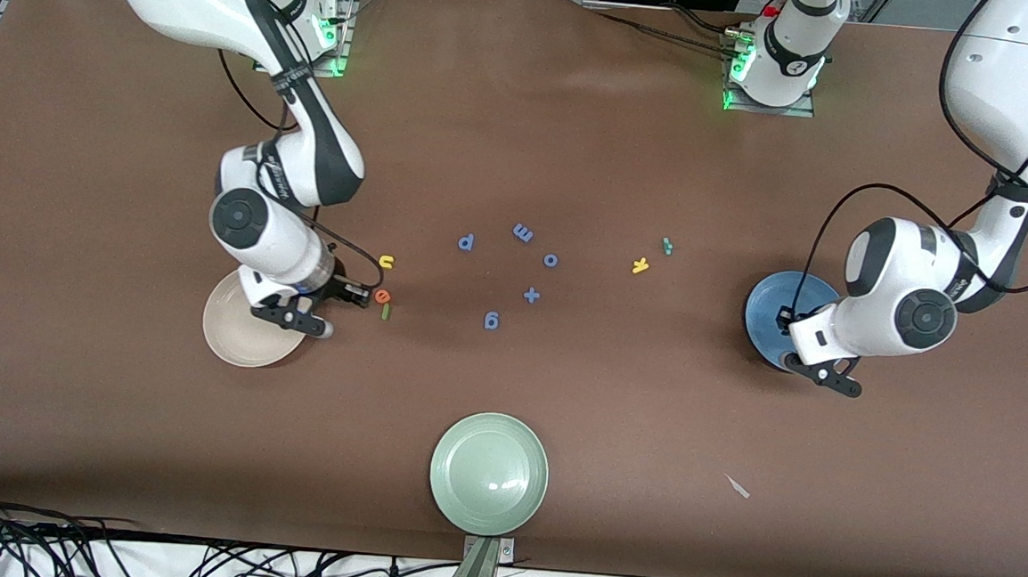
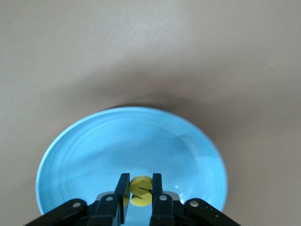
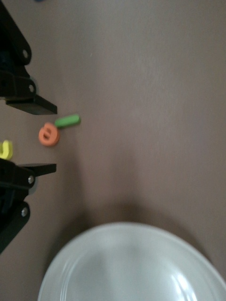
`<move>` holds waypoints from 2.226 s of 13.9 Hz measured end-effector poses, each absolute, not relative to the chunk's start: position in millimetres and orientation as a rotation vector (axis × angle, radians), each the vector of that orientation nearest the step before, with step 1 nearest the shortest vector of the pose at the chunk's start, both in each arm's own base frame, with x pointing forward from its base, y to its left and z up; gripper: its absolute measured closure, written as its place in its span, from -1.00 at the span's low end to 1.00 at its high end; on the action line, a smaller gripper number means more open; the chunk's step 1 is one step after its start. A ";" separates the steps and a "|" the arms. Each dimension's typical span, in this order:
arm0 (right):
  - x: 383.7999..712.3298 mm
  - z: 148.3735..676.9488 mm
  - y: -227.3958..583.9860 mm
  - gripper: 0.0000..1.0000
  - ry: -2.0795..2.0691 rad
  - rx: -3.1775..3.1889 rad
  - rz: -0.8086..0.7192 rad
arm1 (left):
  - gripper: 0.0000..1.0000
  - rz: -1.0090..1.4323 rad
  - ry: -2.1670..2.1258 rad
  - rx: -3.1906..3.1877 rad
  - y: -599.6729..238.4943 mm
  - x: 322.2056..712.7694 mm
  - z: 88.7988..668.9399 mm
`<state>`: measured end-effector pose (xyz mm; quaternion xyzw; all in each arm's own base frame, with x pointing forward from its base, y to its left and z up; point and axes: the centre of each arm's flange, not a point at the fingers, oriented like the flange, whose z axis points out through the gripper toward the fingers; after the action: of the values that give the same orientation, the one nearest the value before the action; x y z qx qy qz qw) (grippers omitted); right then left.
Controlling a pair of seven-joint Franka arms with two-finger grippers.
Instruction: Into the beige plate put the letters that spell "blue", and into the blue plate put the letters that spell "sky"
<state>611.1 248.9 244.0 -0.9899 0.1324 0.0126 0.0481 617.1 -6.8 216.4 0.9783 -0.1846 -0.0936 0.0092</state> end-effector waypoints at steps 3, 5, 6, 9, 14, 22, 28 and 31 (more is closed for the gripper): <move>618.1 216.5 280.6 0.00 0.416 -3.017 0.055 | 0.41 -0.272 -0.597 3.047 -8.8 610.1 207.5; 614.0 198.4 290.4 0.00 0.390 -3.040 0.069 | 0.07 -0.267 -0.615 3.042 -16.2 610.0 209.0; 612.1 192.6 291.8 0.00 0.380 -3.053 0.071 | -0.15 -0.259 -0.619 3.043 -17.7 610.6 211.4; 611.1 186.0 289.9 0.00 0.371 -3.072 0.073 | -0.67 -0.220 -0.609 3.064 -16.1 613.6 231.3; 609.5 178.9 284.3 0.07 0.368 -3.088 0.074 | -0.73 -0.261 -0.252 3.141 -53.4 603.0 266.6; 613.4 180.7 274.1 0.81 0.378 -3.100 0.054 | -0.77 -0.315 0.205 3.142 -156.6 550.1 247.3; 639.4 218.3 194.8 0.81 0.161 -3.215 0.120 | -0.68 -0.190 0.478 3.049 -197.2 496.8 208.7; 644.9 236.9 148.1 0.81 0.056 -3.256 0.188 | -0.59 -0.206 0.476 3.047 -198.5 483.8 198.9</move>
<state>644.9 148.1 236.9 -0.9964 0.0171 0.0576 -0.0603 483.8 -198.5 198.9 0.9855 0.1541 -0.0665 0.0254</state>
